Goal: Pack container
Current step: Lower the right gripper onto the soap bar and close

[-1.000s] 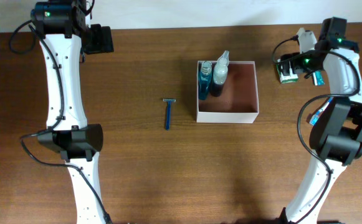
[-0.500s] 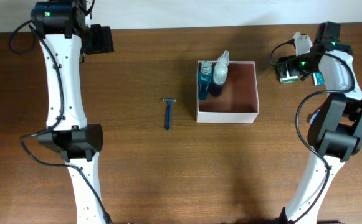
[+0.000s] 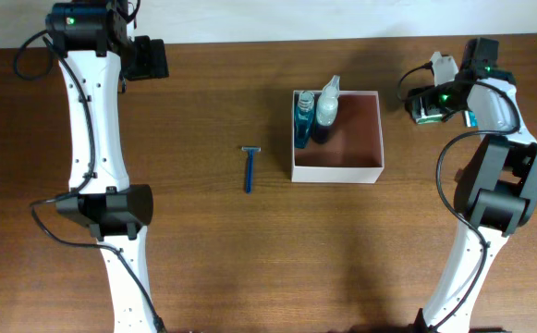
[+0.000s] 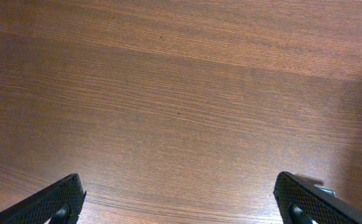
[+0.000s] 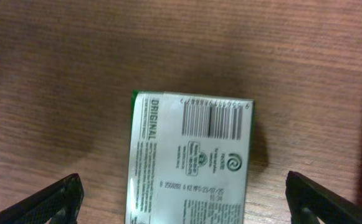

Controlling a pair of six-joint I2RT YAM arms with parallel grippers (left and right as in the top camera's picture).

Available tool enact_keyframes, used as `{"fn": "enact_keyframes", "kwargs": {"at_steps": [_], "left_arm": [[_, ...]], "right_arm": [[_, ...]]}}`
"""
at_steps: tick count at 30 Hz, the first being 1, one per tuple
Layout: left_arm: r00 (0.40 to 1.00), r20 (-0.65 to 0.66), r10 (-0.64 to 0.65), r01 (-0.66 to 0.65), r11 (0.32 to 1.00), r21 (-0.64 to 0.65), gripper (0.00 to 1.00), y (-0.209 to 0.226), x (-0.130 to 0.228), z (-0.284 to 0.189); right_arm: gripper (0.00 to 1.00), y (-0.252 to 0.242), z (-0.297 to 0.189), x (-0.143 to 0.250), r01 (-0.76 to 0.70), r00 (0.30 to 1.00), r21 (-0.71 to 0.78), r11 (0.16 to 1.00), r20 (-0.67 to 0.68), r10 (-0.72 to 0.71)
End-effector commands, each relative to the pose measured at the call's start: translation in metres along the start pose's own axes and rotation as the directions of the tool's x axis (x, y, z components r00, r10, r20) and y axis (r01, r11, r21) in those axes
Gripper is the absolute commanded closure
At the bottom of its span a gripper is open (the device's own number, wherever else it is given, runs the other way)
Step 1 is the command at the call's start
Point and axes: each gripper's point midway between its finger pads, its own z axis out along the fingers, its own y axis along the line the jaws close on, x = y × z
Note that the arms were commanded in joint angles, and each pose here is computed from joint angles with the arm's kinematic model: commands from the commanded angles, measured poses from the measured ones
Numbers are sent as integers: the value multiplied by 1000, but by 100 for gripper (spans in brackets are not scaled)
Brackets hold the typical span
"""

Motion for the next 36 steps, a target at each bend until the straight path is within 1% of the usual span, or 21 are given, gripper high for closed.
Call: {"fn": "enact_keyframes", "kwargs": {"at_steps": [1,8,23,25,30,32,34,36], "left_arm": [[1000,-9,-11,11,1000,-14,1,3,1,5],[1000,-9,-11,11,1000,-14,1,3,1,5],[1000,-9,-11,11,1000,-14,1,3,1,5],[1000,-9,-11,11,1000,-14,1,3,1,5],[1000,-9,-11,11,1000,-14,1,3,1,5],[1000,-9,-11,11,1000,-14,1,3,1,5],[1000,-9,-11,11,1000,-14,1,3,1,5],[1000,-9,-11,11,1000,-14,1,3,1,5]], "right_arm": [[1,7,9,1,16,1000,-24,1000,1,-16],[1,7,21,9,14,1000,-32,999,-17,-15],[1,0,24,-3,28,999,-5,1000,34,-28],[5,1,27,0,25,999,-10,1000,23,-25],[6,2,28,2,24,1000,-14,1000,16,-23],[12,1,28,2,23,1000,-13,1000,15,-23],[23,1,28,3,22,1000,-13,1000,15,-22],[32,1,28,3,22,1000,-13,1000,15,-22]]}}
